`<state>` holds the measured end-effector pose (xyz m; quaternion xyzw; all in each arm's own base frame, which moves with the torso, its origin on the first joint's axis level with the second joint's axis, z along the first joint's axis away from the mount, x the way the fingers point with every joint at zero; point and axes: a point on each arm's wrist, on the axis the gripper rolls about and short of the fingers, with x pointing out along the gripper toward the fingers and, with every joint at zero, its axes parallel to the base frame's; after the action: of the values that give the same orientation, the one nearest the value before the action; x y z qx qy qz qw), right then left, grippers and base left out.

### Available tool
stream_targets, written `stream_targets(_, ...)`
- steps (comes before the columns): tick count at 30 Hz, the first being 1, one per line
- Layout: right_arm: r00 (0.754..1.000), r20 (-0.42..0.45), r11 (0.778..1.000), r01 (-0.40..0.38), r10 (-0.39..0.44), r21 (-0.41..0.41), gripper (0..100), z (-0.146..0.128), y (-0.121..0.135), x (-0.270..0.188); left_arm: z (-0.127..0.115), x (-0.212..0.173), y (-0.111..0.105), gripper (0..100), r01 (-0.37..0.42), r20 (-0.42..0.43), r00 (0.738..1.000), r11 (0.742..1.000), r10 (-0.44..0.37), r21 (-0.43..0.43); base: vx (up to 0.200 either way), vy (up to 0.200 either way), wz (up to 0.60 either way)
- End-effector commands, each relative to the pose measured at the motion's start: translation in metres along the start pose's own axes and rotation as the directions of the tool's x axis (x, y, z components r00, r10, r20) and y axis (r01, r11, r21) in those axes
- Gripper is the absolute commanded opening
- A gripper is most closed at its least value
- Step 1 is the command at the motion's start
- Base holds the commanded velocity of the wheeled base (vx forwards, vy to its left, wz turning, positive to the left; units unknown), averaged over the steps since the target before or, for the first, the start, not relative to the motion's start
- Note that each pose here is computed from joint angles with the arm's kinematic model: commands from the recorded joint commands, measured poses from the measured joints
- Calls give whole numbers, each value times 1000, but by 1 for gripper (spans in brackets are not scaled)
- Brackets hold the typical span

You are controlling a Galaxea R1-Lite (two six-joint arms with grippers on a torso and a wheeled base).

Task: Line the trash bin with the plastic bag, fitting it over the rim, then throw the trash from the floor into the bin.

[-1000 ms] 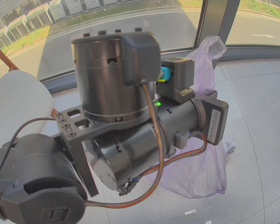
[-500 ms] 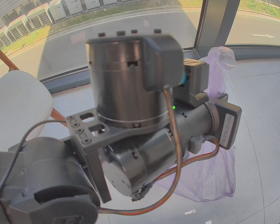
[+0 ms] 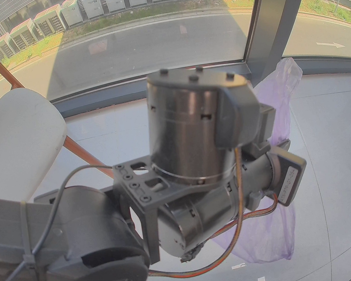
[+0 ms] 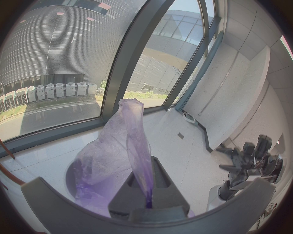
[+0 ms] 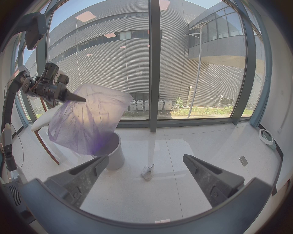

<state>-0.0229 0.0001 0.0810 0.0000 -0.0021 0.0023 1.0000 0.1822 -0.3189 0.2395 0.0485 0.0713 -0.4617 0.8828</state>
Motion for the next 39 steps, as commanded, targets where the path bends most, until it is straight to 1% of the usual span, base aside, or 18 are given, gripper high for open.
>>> stream_targets(1,1000,-1,1000,-1,1,0,100,-5,0,0,-19,0,14,0,-37,-64,997,999,37,8,0,0,0)
stream_targets(3,1000,-1,1000,-1,1,0,100,-5,0,0,-38,-2,27,0,-69,-125,990,997,71,21,0,0,0)
stream_targets(4,1000,-1,1000,-1,1,0,100,-5,0,0,-42,-3,31,0,-81,-139,987,996,84,27,0,0,0)
stream_targets(6,1000,-1,1000,-1,1,0,100,-5,0,0,-49,-5,44,0,-115,-139,983,993,118,35,0,0,0)
stream_targets(7,1000,-1,1000,-1,1,0,100,-5,0,0,-49,-5,45,0,-118,-137,983,992,121,34,0,0,0)
stream_targets(9,1000,-1,1000,-1,1,0,100,-5,0,0,-47,-3,57,0,-151,-84,985,988,152,21,0,0,0)
stream_targets(10,1000,-1,1000,-1,1,0,100,-5,0,0,-47,-3,57,0,-151,-84,985,988,152,21,0,0,0)
stream_targets(11,1000,-1,1000,-1,1,0,100,-5,0,0,-45,-2,61,0,-167,-45,985,986,167,14,0,0,0)
stream_targets(14,1000,-1,1000,-1,1,0,100,-5,0,0,-44,-1,70,0,-194,-7,981,981,194,8,0,0,0)
stream_targets(17,1000,-1,1000,-1,1,0,100,-5,0,0,-46,0,72,0,-204,-3,979,979,204,6,0,0,0)
stream_targets(21,1000,-1,1000,-1,1,0,100,-5,0,0,-52,-4,73,0,-220,-26,975,976,220,9,0,0,0)
stream_targets(27,1000,-1,1000,-3,3,0,100,-5,0,0,-50,-4,77,0,-230,-18,973,973,231,6,0,0,0)
stream_targets(33,1000,0,1000,-1,1,0,100,-5,0,0,-54,-6,76,0,-222,-34,974,975,222,6,0,0,0)
stream_targets(35,1000,0,1000,-1,1,0,100,-5,0,0,-53,-7,76,0,-221,-28,975,975,221,5,0,0,0)
stream_targets(39,1000,0,1000,-1,1,0,100,-5,0,0,-52,-10,75,0,-217,-26,976,976,217,1,200,0,0)
